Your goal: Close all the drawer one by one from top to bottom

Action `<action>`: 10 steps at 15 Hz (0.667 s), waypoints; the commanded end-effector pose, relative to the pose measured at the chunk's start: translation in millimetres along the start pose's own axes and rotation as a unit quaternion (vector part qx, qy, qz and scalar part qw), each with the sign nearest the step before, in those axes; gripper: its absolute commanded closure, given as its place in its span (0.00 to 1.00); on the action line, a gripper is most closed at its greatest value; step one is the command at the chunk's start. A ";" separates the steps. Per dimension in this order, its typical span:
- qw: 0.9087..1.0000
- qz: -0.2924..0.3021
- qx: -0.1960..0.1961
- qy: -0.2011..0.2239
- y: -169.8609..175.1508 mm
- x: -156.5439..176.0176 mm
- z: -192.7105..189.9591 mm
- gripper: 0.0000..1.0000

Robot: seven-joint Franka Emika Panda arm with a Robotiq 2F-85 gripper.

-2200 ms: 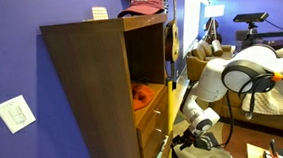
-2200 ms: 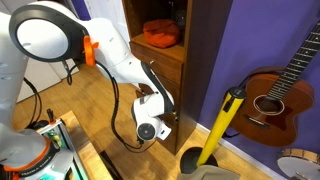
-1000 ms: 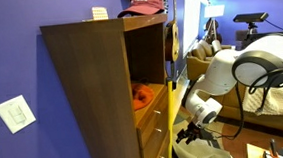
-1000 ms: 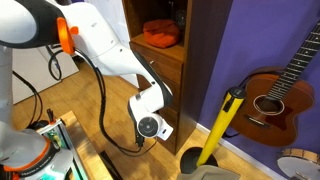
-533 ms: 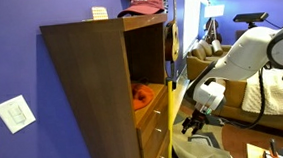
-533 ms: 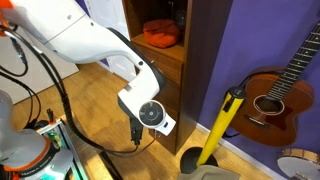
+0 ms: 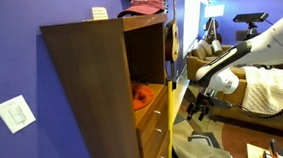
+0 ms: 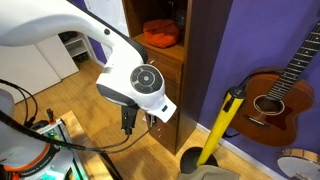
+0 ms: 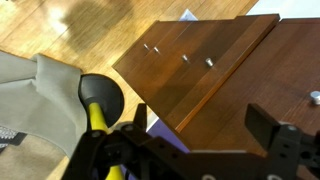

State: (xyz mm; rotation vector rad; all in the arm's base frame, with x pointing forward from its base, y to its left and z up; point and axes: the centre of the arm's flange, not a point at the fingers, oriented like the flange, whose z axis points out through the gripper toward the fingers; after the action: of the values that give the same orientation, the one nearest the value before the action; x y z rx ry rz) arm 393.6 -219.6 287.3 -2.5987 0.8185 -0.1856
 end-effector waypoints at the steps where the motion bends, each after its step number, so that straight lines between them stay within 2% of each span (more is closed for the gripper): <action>1: 1.000 0.015 -0.008 -0.017 -8.4 -23.2 -55.4 0.00; 2: 0.999 0.004 -0.031 -0.044 -6.3 -25.8 -69.9 0.00; 6: 0.995 -0.008 -0.017 -0.093 -6.8 -42.1 -111.4 0.00; 10: 0.996 -0.004 -0.020 -0.090 -12.5 -52.7 -141.1 0.00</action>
State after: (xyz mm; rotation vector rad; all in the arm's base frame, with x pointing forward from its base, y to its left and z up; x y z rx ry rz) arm 336.8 -230.4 397.0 -2.6044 0.7265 0.0564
